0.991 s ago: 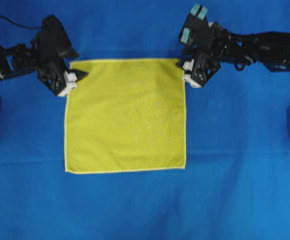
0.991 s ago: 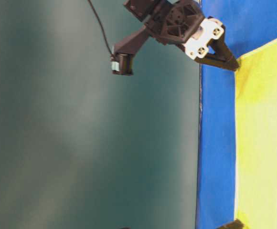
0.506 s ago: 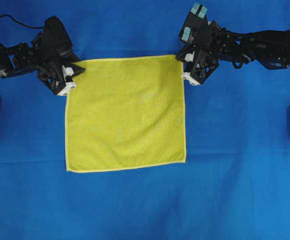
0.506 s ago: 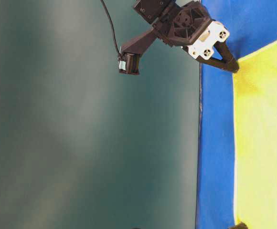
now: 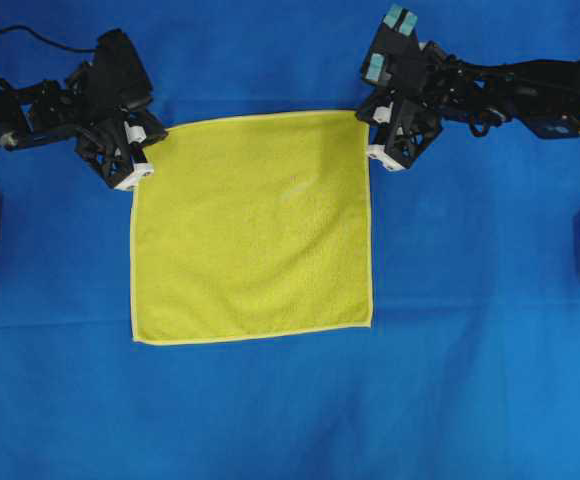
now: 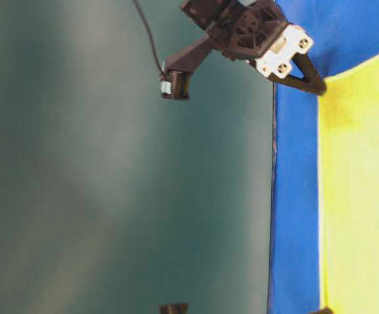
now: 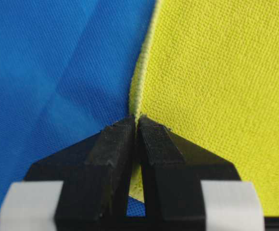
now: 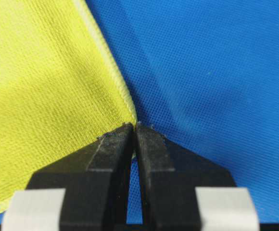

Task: Fold the yellow towel.
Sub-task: 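Lift the far corners and fold them toward the near edge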

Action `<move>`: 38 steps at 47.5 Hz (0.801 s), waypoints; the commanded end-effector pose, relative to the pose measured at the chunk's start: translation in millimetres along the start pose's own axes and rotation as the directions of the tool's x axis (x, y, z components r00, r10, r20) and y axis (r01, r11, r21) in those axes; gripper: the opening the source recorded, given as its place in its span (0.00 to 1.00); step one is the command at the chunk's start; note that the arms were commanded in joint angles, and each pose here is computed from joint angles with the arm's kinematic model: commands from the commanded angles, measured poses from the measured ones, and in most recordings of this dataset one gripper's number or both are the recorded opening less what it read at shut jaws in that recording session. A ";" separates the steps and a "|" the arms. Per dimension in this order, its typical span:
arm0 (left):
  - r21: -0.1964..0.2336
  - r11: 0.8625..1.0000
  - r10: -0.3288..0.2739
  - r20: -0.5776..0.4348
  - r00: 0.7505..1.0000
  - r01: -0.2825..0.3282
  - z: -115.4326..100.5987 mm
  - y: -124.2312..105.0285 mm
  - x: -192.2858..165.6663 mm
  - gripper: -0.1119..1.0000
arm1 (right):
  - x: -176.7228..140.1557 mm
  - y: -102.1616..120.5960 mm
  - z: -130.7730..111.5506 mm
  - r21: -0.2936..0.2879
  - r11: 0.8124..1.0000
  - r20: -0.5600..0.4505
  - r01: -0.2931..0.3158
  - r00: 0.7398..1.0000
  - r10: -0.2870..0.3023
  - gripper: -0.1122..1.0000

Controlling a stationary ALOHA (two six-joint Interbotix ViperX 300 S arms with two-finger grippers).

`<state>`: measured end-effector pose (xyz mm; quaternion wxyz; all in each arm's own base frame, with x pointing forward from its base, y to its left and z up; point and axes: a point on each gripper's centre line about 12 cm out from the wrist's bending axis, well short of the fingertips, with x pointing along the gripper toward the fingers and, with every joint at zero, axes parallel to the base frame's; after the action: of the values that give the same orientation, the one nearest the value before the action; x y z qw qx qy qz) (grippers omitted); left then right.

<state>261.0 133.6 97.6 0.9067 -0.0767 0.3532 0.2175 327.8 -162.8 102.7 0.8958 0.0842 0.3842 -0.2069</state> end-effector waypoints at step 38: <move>0.196 0.958 -0.211 -0.006 0.978 0.208 30.9 -77.0 -58.6 0.12 | -66.5 68.2 11.5 -0.095 0.985 0.032 -0.142 0.989 0.145 0.13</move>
<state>273.7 71.6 149.7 0.9237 -0.0270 0.3658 0.1109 321.1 -100.6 147.8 0.9109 0.0710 0.3798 -0.1448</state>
